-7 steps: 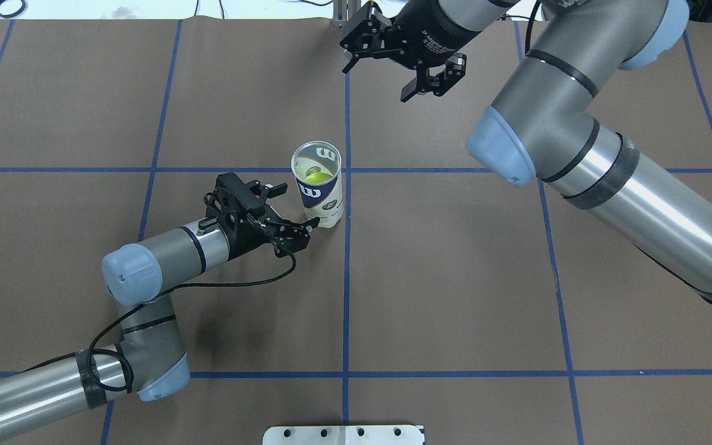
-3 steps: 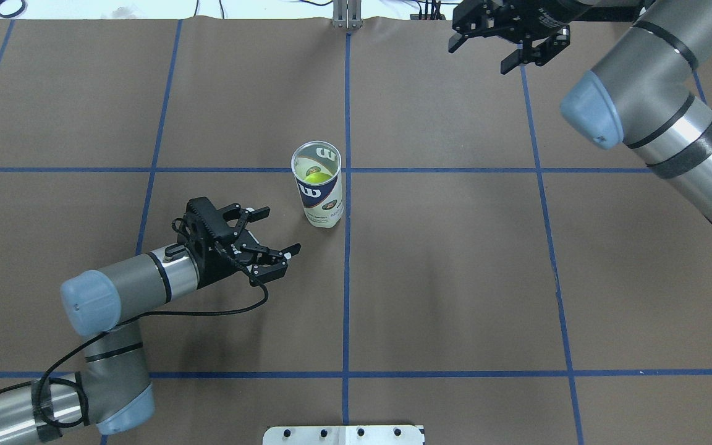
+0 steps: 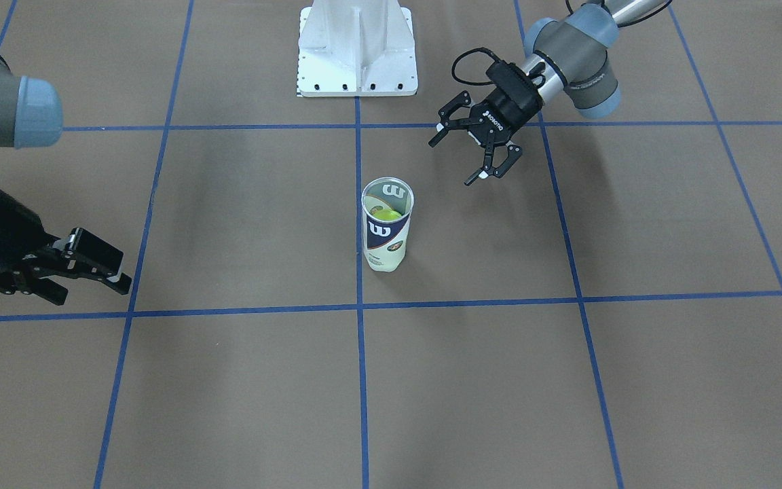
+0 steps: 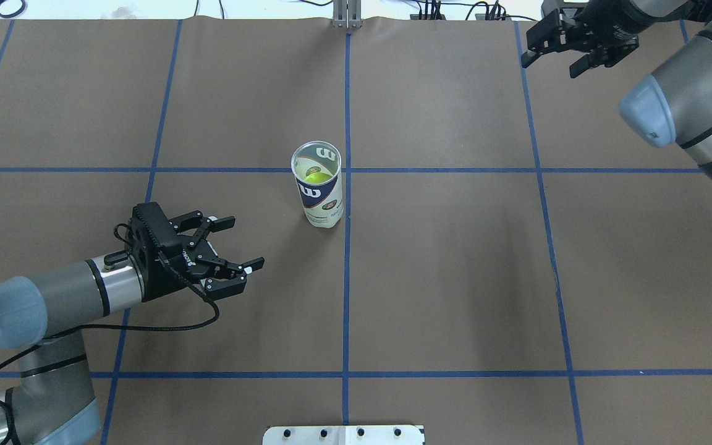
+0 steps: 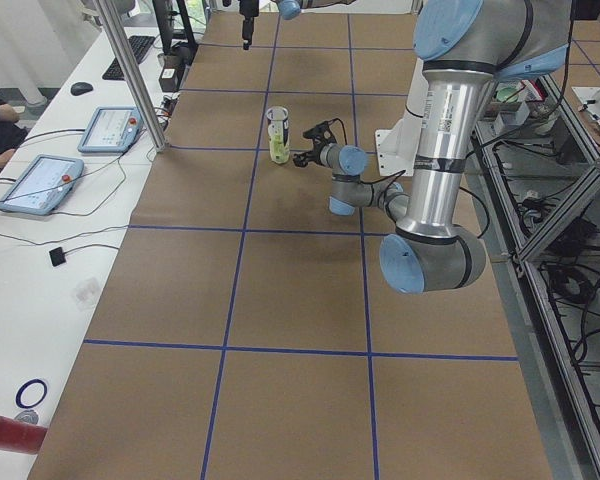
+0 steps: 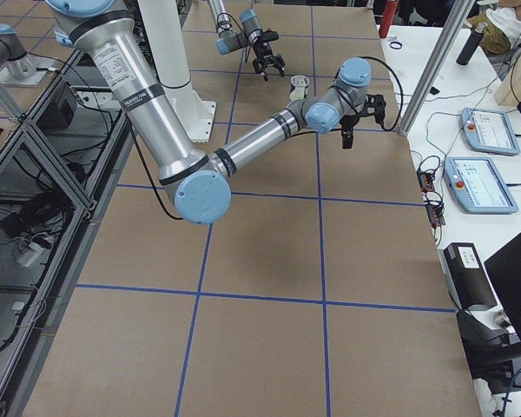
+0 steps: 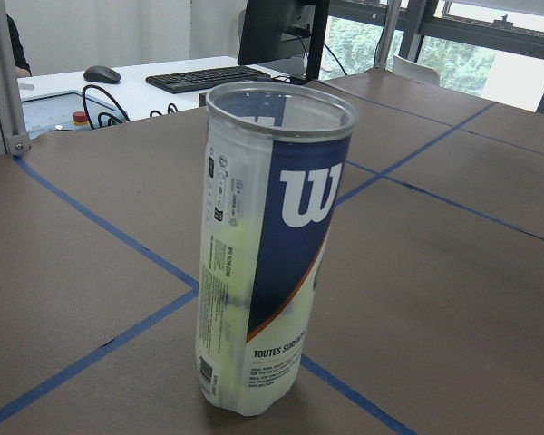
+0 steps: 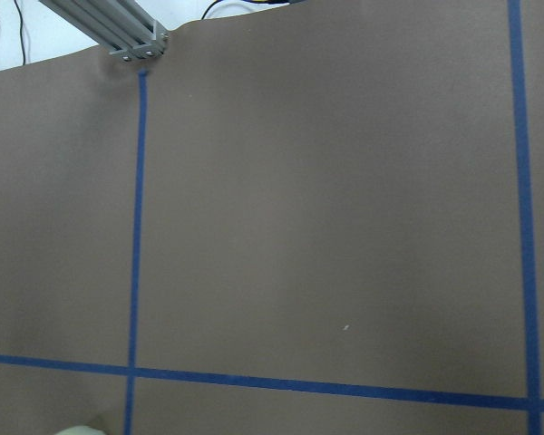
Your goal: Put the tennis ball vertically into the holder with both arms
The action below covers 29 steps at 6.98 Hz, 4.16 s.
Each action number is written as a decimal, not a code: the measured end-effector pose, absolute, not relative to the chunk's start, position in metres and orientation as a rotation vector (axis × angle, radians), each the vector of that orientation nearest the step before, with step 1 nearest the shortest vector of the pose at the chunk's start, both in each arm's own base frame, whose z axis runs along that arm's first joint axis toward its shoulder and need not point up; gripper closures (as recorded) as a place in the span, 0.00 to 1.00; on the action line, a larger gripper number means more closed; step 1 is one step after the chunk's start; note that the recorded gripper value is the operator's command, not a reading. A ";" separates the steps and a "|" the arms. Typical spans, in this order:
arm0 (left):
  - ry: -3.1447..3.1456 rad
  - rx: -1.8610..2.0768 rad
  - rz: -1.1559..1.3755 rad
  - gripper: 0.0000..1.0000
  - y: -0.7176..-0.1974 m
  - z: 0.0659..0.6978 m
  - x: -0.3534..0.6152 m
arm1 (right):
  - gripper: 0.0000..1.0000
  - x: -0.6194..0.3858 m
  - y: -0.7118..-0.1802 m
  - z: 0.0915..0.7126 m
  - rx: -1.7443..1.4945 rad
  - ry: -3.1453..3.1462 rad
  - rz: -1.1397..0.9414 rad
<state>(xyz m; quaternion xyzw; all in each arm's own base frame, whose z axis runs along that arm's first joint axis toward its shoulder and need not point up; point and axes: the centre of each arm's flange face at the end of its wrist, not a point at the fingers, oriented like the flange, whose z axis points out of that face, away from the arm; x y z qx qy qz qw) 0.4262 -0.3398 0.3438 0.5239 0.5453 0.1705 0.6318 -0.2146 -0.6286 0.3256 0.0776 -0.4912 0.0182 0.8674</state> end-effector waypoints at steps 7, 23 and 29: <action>1.021 0.499 0.358 0.00 -0.526 0.398 0.245 | 0.00 -0.105 -0.582 0.514 0.143 -0.896 -0.082; 0.809 0.049 0.061 0.00 -0.506 0.605 -0.042 | 0.00 0.052 -0.488 0.624 0.052 -0.869 0.086; 0.800 -0.014 0.054 0.00 -0.480 0.613 -0.046 | 0.00 0.093 -0.453 0.641 0.014 -0.870 0.121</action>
